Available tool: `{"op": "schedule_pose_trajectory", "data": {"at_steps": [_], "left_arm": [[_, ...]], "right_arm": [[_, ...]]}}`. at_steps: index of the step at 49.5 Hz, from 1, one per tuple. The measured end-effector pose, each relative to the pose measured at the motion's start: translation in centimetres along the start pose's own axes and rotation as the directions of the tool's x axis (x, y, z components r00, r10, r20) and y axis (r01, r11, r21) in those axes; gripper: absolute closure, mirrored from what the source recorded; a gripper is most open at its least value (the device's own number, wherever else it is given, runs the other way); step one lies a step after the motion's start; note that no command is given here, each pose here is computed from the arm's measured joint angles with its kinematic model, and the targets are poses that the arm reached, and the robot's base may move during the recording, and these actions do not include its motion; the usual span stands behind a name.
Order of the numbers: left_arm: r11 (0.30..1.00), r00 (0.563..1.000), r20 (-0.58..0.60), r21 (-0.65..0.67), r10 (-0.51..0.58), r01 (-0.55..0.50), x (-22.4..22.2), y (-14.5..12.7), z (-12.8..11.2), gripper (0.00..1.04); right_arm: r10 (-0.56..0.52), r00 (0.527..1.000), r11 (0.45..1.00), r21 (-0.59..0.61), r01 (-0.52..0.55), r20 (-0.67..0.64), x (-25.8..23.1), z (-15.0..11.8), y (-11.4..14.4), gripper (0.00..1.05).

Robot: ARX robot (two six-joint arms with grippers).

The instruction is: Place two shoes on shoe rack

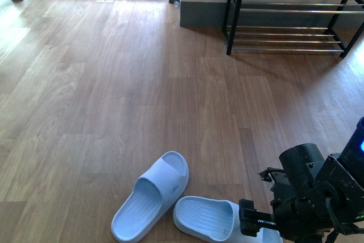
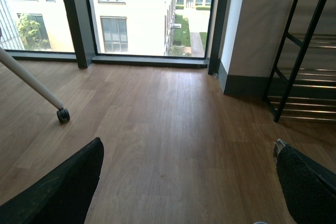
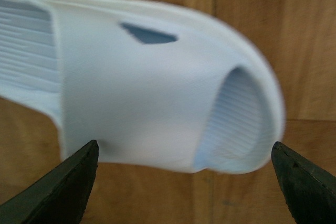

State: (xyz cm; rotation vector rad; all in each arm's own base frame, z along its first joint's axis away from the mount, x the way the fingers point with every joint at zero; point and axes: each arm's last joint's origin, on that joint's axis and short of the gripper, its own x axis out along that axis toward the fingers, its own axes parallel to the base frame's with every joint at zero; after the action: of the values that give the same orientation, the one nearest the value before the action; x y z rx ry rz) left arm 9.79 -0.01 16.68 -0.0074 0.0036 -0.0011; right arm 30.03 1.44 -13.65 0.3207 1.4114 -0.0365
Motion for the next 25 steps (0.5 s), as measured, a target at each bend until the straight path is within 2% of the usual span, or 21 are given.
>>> {"op": "schedule_pose_trajectory", "data": {"at_steps": [5, 12, 25], "left_arm": [[1.000, 1.000, 0.000, 0.000, 0.000, 0.000, 0.0, 0.0, 0.0, 0.09], [1.000, 1.000, 0.000, 0.000, 0.000, 0.000, 0.0, 0.0, 0.0, 0.09], [1.000, 1.000, 0.000, 0.000, 0.000, 0.000, 0.0, 0.0, 0.0, 0.09]], "right_arm": [[0.100, 0.995, 0.990, 0.099, -0.098, -0.019, -0.1, 0.0, -0.4, 0.09], [0.087, 0.996, 0.985, 0.148, -0.085, -0.008, -0.3, 0.2, -1.2, 0.09], [0.121, 0.993, 0.983, 0.140, -0.121, 0.009, -0.4, 0.5, -1.3, 0.09]]}}
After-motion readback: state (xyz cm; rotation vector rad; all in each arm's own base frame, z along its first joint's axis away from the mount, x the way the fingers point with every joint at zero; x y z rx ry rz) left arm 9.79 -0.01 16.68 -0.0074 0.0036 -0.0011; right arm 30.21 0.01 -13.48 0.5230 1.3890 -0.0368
